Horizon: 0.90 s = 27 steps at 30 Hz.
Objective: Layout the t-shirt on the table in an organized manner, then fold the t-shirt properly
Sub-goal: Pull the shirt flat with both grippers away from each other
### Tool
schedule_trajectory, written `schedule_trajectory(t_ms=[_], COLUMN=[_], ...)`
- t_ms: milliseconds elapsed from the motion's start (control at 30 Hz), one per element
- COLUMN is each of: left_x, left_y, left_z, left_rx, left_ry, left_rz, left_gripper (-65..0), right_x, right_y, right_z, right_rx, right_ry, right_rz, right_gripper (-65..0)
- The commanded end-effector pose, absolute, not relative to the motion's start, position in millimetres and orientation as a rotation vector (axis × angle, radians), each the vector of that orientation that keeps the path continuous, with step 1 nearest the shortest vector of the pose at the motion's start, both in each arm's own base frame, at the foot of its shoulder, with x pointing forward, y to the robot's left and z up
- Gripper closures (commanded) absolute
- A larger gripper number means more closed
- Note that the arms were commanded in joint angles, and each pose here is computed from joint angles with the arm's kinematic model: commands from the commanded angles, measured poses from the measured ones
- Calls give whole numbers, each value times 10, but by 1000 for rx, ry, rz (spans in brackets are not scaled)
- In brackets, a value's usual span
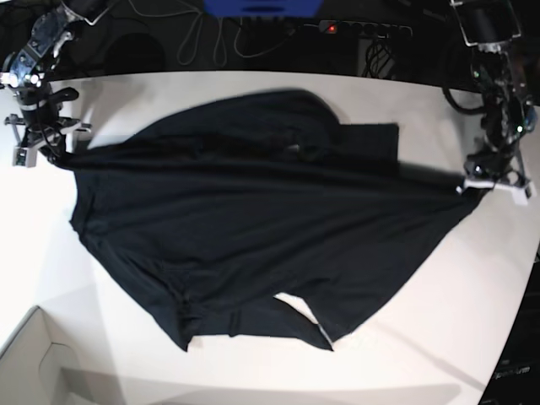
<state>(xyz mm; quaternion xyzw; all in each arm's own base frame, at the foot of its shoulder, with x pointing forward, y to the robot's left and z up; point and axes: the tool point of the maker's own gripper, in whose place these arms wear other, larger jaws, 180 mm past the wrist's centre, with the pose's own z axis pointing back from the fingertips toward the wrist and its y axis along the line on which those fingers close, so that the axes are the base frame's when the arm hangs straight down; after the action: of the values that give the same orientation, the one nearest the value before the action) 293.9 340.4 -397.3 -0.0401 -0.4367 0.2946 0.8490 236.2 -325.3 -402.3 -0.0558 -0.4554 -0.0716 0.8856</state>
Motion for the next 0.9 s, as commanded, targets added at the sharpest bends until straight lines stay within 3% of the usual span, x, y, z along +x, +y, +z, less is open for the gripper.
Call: schedule_trajectory(t_ms=[0, 233, 533, 867], left_x=[2992, 2681, 2292, 2249], left_y=[3553, 3705, 3774, 3579], left_z=[-3758, -3644, -3767, -3916], left_rx=[-52, 6, 36, -19], left_ry=[-992, -1006, -973, -915], left_rz=[618, 618, 699, 733], left_gripper=[-2, -2, -2, -4], right_x=[2411, 2467, 2476, 2451], right_y=[-3265, -2750, -2758, -2754], right_z=[-3909, -4021, -3974, -3995], right_rx=[-125, -31, -39, -40], right_ry=[-991, -972, -983, -972], right_rz=[-133, -44, -41, -36], right_gripper=[0, 0, 0, 0])
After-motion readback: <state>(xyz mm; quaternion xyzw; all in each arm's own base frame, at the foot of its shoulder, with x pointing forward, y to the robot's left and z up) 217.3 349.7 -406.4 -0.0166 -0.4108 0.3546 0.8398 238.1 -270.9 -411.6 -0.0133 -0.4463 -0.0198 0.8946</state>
